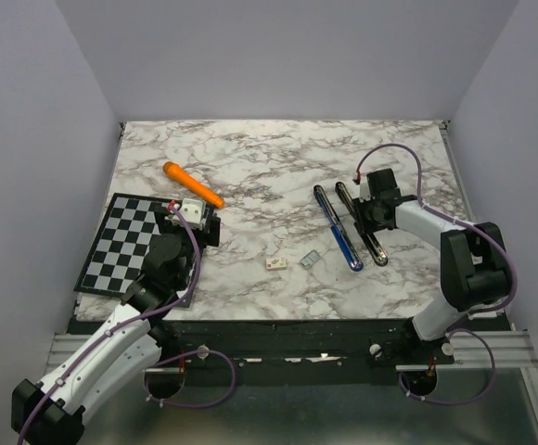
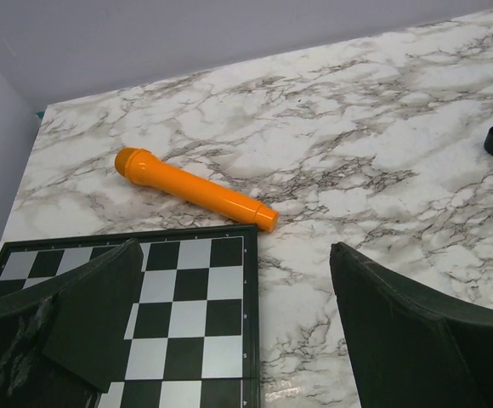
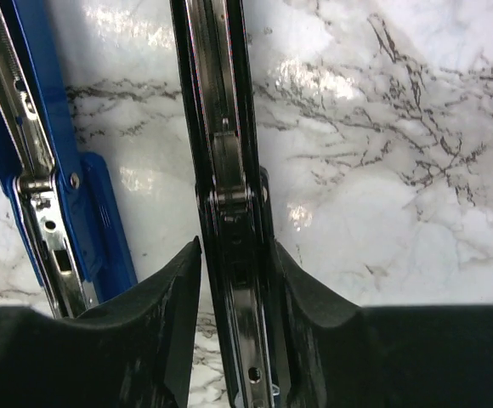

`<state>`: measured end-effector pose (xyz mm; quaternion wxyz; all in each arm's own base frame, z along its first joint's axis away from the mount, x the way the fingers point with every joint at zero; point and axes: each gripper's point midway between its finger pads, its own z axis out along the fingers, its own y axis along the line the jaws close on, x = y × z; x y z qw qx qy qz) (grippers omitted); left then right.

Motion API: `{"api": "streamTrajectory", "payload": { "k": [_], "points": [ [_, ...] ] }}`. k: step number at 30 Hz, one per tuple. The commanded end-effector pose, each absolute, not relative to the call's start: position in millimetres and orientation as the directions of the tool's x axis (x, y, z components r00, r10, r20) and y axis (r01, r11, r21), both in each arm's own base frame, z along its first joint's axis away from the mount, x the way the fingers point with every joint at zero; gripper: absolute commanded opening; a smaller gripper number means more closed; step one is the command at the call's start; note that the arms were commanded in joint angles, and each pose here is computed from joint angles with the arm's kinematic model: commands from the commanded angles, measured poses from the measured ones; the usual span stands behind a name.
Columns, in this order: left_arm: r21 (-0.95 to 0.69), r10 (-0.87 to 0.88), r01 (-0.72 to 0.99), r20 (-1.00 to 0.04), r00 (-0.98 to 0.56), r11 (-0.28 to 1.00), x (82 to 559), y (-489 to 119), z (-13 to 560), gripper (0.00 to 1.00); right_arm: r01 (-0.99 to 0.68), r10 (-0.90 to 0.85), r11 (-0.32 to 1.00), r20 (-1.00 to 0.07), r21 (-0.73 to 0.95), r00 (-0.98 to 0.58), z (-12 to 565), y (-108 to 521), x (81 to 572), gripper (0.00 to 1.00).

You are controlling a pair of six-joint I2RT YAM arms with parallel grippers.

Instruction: Load the staples into the stapler

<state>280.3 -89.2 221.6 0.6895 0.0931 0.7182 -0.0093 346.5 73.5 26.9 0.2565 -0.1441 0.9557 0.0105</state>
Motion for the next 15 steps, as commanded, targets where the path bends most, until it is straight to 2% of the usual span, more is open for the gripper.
{"api": "streamTrajectory", "payload": {
  "k": [1,4,7,8,10,13,15],
  "points": [
    [0.107,0.108,0.117,-0.994,-0.001,0.987,282,-84,231,0.99,-0.238,-0.233,0.969,-0.531,-0.060,-0.814,32,67,341,0.45],
    [0.108,0.110,0.117,-0.994,-0.004,0.987,282,-84,230,0.99,-0.235,-0.211,0.971,-0.571,-0.033,-0.793,44,72,339,0.48],
    [0.109,0.110,0.116,-0.994,-0.004,0.987,282,-84,230,0.99,-0.218,-0.175,0.976,-0.620,-0.007,-0.765,66,75,339,0.60],
    [0.107,0.108,0.117,-0.994,-0.004,0.987,282,-84,230,0.99,-0.234,-0.174,0.972,-0.630,0.012,-0.757,71,80,338,0.67],
    [0.106,0.107,0.117,-0.994,-0.005,0.987,282,-84,229,0.99,-0.242,-0.133,0.967,-0.643,0.084,-0.754,85,92,334,0.71],
    [0.109,0.111,0.121,-0.994,-0.010,0.987,283,-85,228,0.99,-0.251,-0.084,0.952,-0.639,0.175,-0.764,95,108,325,0.83],
    [0.106,0.108,0.121,-0.994,-0.012,0.987,284,-86,228,0.99,-0.257,-0.082,0.944,-0.609,0.206,-0.789,92,116,315,0.86]
  ]
}}
